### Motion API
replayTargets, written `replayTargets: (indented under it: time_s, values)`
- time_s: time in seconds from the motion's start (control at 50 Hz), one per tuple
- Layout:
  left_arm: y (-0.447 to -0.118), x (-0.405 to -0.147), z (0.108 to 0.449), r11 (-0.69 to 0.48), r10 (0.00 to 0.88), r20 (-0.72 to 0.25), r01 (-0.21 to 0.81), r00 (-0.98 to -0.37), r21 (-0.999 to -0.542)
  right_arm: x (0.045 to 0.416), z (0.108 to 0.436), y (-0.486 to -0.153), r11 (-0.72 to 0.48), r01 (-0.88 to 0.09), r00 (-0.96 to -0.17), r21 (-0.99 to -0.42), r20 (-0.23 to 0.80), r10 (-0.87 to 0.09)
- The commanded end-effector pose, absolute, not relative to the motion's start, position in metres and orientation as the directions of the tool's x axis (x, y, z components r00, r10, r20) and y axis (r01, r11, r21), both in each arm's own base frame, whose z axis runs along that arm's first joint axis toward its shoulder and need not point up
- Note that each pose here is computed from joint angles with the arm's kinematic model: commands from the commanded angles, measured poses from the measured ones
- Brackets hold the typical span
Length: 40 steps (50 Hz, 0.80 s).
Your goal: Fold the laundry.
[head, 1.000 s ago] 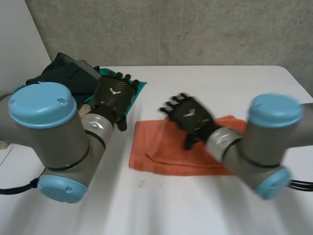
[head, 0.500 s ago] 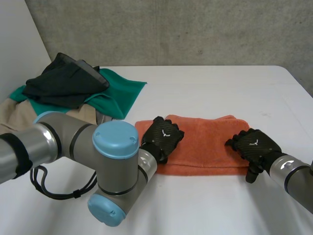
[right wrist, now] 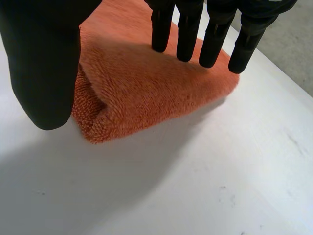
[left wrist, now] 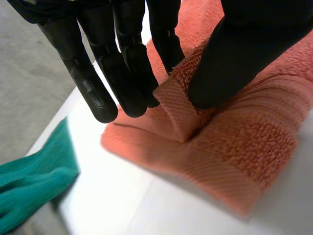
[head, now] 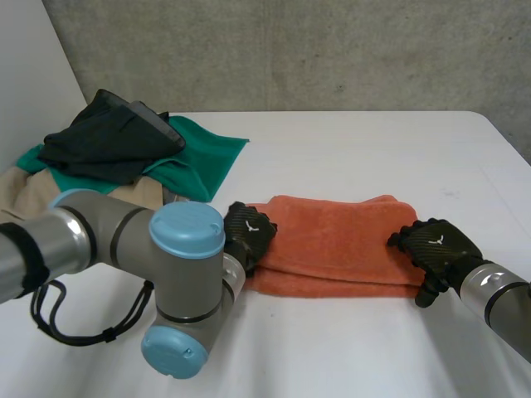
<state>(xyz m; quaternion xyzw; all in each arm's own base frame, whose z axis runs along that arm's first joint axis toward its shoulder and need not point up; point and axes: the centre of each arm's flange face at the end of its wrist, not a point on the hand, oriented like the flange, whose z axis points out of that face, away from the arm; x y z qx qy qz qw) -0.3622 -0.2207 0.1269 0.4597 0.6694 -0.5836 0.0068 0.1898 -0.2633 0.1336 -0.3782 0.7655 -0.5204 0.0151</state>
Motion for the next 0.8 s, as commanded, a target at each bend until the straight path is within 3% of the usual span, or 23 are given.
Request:
replayTargets:
  time_s: [0.02, 0.34, 0.44, 0.6, 0.68, 0.7, 0.76, 0.8]
  values:
    - [-0.207, -0.345, 0.152, -0.086, 0.551, -0.568, 0.636, -0.611, -0.767, 0.189, 0.135, -0.263, 0.218, -0.514, -0.759, -0.830, 0.321, -0.566]
    - [-0.187, -0.339, 0.142, -0.066, 0.582, -0.572, 0.668, -0.577, -0.741, 0.189, 0.134, -0.269, 0.193, -0.510, -0.761, -0.838, 0.336, -0.555]
    - [-0.187, -0.336, 0.162, -0.073, 0.549, -0.569, 0.643, -0.612, -0.762, 0.188, 0.138, -0.275, 0.161, -0.529, -0.752, -0.833, 0.372, -0.543]
    - [-0.187, -0.329, 0.197, -0.113, 0.503, -0.558, 0.589, -0.660, -0.800, 0.188, 0.171, -0.298, -0.030, -0.648, -0.669, -0.761, 0.588, -0.456]
    - [-0.194, -0.323, 0.204, -0.107, 0.480, -0.552, 0.579, -0.682, -0.809, 0.229, 0.193, -0.282, -0.209, -0.661, -0.574, -0.721, 0.665, -0.479]
    - [-0.197, -0.321, 0.205, -0.099, 0.472, -0.544, 0.572, -0.694, -0.814, 0.259, 0.202, -0.264, -0.302, -0.624, -0.531, -0.721, 0.674, -0.514]
    - [-0.200, -0.319, 0.206, -0.082, 0.467, -0.521, 0.551, -0.715, -0.830, 0.304, 0.212, -0.226, -0.433, -0.530, -0.457, -0.729, 0.676, -0.578]
    - [-0.201, -0.317, 0.209, -0.066, 0.462, -0.485, 0.517, -0.743, -0.854, 0.320, 0.207, -0.207, -0.471, -0.482, -0.406, -0.739, 0.665, -0.627]
